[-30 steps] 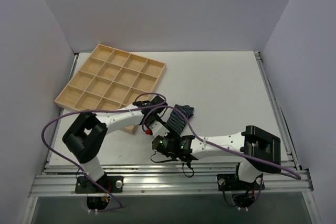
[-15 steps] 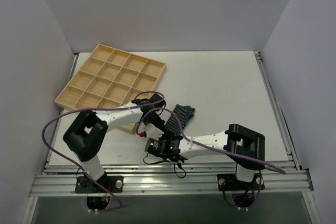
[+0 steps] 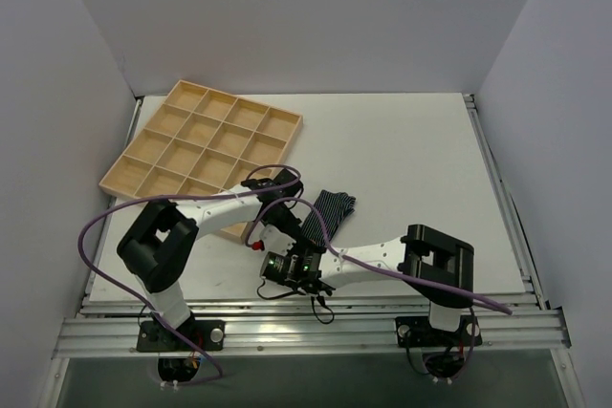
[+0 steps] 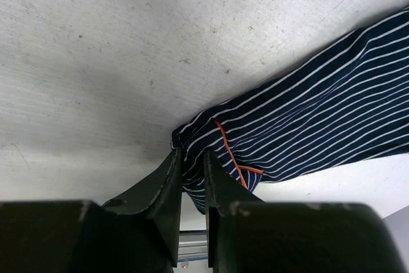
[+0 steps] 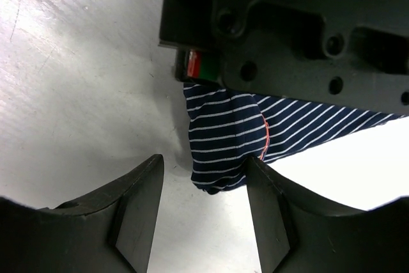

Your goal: Roll the underwear

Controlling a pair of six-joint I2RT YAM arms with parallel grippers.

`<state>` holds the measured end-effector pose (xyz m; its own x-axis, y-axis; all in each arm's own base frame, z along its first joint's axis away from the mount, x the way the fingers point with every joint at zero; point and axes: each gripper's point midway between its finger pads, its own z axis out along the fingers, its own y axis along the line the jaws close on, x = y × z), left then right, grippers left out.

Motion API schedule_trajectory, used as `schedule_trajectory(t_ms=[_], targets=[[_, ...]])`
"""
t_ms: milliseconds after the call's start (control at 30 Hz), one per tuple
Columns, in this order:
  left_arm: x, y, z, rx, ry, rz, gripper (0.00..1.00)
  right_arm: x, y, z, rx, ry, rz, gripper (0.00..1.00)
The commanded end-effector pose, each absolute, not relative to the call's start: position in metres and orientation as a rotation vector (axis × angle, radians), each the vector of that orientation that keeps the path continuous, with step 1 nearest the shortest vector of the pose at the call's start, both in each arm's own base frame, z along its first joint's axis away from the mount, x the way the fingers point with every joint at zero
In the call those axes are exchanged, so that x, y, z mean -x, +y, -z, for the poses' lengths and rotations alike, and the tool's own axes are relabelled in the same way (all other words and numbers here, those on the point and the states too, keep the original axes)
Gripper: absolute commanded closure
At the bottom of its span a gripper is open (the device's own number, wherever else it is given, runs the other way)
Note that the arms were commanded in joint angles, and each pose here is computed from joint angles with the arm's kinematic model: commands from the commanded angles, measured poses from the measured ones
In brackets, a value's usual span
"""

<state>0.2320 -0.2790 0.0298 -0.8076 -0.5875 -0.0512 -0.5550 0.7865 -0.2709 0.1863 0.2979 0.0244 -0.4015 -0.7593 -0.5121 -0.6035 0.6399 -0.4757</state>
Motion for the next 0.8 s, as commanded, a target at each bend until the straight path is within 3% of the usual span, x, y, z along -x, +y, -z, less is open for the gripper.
schedule_trajectory(t_ms=[0,500,600,767], targets=[[-0.203,-0.255,-0.007,0.893,2.912,0.11,0.98,-0.207,0.286,-0.03,1.027,2.12,0.414,0.5],[-0.2,-0.254,-0.001,0.872,2.94,0.076,0.98,-0.223,0.27,-0.004,1.058,2.232,0.454,0.51],[-0.199,-0.254,-0.002,0.867,2.946,0.072,0.98,-0.229,0.262,0.008,1.043,2.319,0.435,0.56],[-0.204,-0.254,-0.008,0.876,2.936,0.108,0.98,-0.221,0.263,0.026,1.061,2.44,0.312,0.81]])
